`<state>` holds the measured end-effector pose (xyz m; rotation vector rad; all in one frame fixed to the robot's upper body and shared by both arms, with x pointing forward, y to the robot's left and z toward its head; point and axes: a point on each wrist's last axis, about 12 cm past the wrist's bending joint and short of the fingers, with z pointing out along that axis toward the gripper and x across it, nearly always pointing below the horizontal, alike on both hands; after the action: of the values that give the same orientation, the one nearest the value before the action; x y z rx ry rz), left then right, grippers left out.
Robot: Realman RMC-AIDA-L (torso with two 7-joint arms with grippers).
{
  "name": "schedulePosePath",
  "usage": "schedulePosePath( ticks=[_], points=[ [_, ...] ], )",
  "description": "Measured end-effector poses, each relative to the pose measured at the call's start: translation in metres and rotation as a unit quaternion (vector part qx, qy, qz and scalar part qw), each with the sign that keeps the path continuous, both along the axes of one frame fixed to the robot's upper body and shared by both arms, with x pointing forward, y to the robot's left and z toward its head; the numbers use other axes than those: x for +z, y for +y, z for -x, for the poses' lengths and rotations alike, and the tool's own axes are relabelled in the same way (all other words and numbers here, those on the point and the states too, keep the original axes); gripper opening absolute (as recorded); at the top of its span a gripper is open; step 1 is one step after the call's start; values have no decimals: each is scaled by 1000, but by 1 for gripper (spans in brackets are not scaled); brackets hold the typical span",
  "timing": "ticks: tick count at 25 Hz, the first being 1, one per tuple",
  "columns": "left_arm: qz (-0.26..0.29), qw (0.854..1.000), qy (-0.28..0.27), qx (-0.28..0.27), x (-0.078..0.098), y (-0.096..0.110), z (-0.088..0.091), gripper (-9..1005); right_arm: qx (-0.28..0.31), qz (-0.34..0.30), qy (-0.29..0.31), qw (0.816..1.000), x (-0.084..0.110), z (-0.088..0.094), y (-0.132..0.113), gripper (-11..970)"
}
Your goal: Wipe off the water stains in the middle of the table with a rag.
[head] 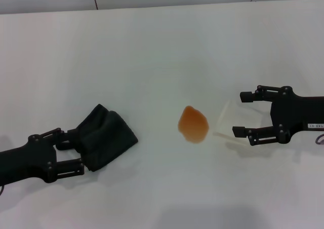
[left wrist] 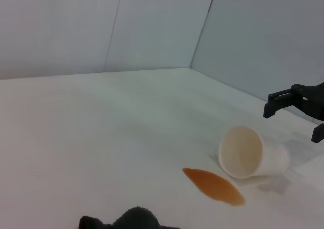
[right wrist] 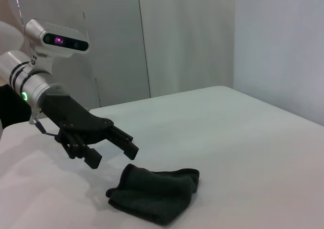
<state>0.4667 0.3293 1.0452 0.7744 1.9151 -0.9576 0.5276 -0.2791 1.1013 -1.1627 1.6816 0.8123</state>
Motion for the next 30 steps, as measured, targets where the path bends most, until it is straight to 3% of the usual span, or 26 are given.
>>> schedulePosePath(
  ticks=[7,14,22,26,30],
  points=[
    [-2,1000,-3,0,1,1,-1,893,-10,5,26,1000,13,-6,0,843],
    [-3,1000,-4,-1,2,1,-1,893,-40,113,94,988,62,-22,9,841],
    [-4,1000,-6,-2,3,1,-2,893,-64,166,149,973,109,-43,28,840],
    [-4,1000,-10,-5,4,-1,-6,893,-81,205,177,959,111,-50,36,839],
    [-6,1000,-13,-12,7,-3,-10,893,-82,247,206,943,99,-51,45,838]
  ],
)
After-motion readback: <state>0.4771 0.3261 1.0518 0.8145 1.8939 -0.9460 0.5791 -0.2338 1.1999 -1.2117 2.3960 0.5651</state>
